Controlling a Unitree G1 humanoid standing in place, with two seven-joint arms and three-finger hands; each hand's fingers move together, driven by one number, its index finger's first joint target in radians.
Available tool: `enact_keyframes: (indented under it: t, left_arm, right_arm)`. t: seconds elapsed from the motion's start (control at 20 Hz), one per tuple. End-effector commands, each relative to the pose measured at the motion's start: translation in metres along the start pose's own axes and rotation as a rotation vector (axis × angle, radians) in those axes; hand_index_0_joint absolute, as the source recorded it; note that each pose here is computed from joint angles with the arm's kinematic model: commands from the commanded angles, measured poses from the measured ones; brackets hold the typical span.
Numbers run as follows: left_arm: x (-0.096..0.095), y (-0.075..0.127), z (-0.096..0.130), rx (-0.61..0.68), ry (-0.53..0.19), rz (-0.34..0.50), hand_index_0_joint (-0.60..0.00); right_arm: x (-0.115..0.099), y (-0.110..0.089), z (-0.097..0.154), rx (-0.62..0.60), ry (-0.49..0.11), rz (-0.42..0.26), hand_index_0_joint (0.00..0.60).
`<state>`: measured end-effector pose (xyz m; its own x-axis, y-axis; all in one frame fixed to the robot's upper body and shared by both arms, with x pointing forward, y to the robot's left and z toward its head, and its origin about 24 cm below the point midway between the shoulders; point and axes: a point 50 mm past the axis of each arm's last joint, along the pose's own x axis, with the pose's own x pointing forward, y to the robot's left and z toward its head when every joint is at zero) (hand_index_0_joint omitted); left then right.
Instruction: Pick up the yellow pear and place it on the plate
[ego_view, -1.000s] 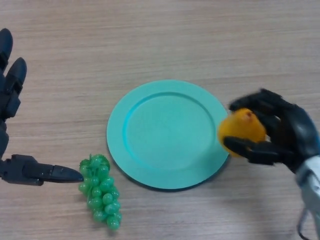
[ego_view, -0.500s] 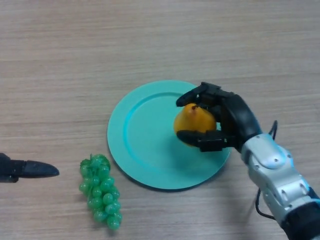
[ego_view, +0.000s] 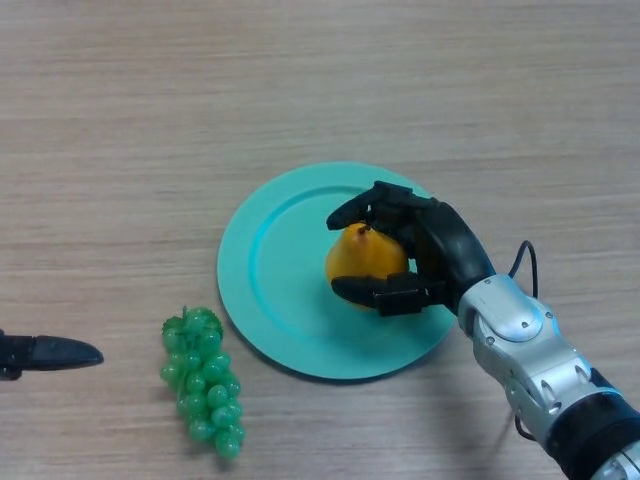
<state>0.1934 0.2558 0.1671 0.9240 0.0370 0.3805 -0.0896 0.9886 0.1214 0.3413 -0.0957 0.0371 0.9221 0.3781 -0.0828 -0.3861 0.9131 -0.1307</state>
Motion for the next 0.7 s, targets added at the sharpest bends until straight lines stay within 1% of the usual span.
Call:
enact_keyframes:
  t: [0.05, 0.15, 0.2, 0.25, 0.35, 0.45, 0.55, 0.7]
  left_arm:
    - [-0.005, 0.012, 0.035, 0.116, -0.203, 0.025, 0.0]
    - [-0.005, 0.014, 0.036, 0.105, -0.214, 0.028, 0.0]
    - [-0.006, 0.014, 0.036, 0.102, -0.218, 0.027, 0.0]
    - [-0.006, 0.014, 0.036, 0.095, -0.22, 0.029, 0.0]
    - [-0.006, 0.013, 0.036, 0.092, -0.222, 0.019, 0.0]
    - [-0.005, 0.011, 0.036, 0.067, -0.213, 0.007, 0.0]
    - [-0.002, 0.007, 0.035, 0.064, -0.219, -0.01, 0.0]
    - [0.001, 0.0, 0.034, 0.018, -0.193, -0.059, 0.0]
  right_arm:
    - [0.012, -0.004, 0.057, -0.04, -0.26, -0.032, 0.0]
    - [0.01, -0.004, 0.061, -0.043, -0.271, -0.04, 0.0]
    - [0.007, -0.003, 0.067, -0.038, -0.286, -0.04, 0.0]
    - [0.003, -0.003, 0.077, -0.02, -0.309, -0.036, 0.0]
    - [-0.01, -0.005, 0.095, -0.013, -0.381, -0.03, 0.0]
    - [-0.026, -0.012, 0.11, -0.024, -0.434, -0.05, 0.0]
    - [-0.047, -0.018, 0.118, -0.009, -0.439, -0.059, 0.0]
    - [-0.078, -0.03, 0.123, -0.042, -0.428, -0.078, 0.0]
